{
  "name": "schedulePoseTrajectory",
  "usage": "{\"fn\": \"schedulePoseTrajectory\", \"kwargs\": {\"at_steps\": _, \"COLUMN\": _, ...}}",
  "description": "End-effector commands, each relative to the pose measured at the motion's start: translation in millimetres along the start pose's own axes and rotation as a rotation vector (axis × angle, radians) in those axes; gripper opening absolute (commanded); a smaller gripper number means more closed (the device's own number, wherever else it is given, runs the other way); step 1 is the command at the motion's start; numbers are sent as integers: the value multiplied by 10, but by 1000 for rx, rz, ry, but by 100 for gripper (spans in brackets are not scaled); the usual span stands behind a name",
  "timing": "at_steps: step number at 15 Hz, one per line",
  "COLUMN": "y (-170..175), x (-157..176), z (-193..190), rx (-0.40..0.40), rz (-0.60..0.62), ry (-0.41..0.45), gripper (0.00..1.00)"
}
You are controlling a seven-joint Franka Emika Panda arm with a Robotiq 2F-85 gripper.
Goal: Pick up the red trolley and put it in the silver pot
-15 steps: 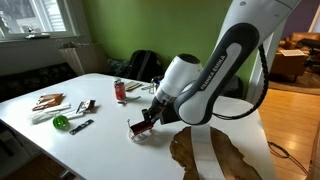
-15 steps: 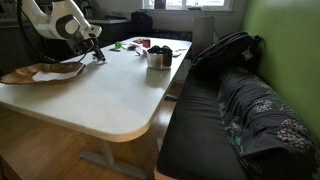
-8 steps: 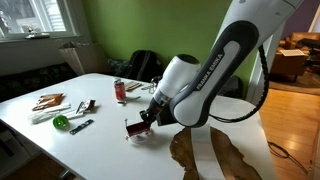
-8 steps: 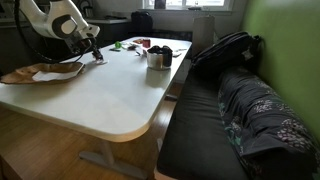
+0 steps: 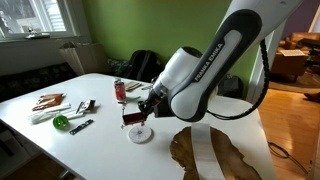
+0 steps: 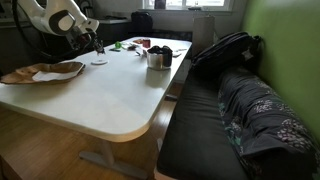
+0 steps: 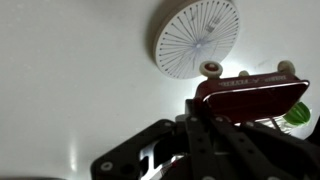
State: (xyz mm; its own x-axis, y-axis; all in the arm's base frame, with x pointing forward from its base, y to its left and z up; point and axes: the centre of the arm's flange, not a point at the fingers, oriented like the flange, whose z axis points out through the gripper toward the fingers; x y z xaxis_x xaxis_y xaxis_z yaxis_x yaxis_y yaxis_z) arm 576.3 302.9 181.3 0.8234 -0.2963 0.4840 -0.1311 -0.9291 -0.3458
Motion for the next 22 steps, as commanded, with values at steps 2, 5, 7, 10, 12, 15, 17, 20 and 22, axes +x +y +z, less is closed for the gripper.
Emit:
{"fn": "schedulePoseTrajectory", "kwargs": {"at_steps": 2, "y": 13, "x": -25, "z": 25, "rx": -3, "rz": -1, "ry": -4, "gripper": 5}}
{"fn": "schedulePoseTrajectory", "kwargs": {"at_steps": 5, "y": -35, "x": 209, "z": -10, "rx": 8, "rz": 57, "ry": 142, "gripper": 1}}
{"fn": "schedulePoseTrajectory", "kwargs": {"at_steps": 7, "y": -11, "x": 569, "z": -240, "rx": 33, "rz": 101, "ry": 241, "gripper": 1}}
{"fn": "schedulePoseTrajectory", "kwargs": {"at_steps": 10, "y": 194, "x": 1141, "z": -554, "rx": 40, "rz": 170, "ry": 403, "gripper": 1}}
{"fn": "schedulePoseTrajectory", "kwargs": {"at_steps": 12, "y": 478, "x": 1543, "z": -697, "rx": 19, "rz": 228, "ry": 506, "gripper": 1}}
{"fn": "schedulePoseTrajectory", "kwargs": {"at_steps": 15, "y": 663, "x": 1700, "z": -796, "rx": 1, "rz": 243, "ry": 517, "gripper": 5}}
{"fn": "schedulePoseTrajectory", "kwargs": {"at_steps": 17, "y": 880, "x": 1888, "z": -895, "rx": -28, "rz": 274, "ry": 561, "gripper": 5}}
{"fn": "schedulePoseTrajectory", "kwargs": {"at_steps": 20, "y": 960, "x": 1987, "z": -801, "rx": -97, "rz": 260, "ry": 617, "gripper": 1}}
{"fn": "schedulePoseTrajectory", "kwargs": {"at_steps": 22, "y": 1169, "x": 2159, "z": -827, "rx": -173, "rz": 239, "ry": 653, "gripper": 1}}
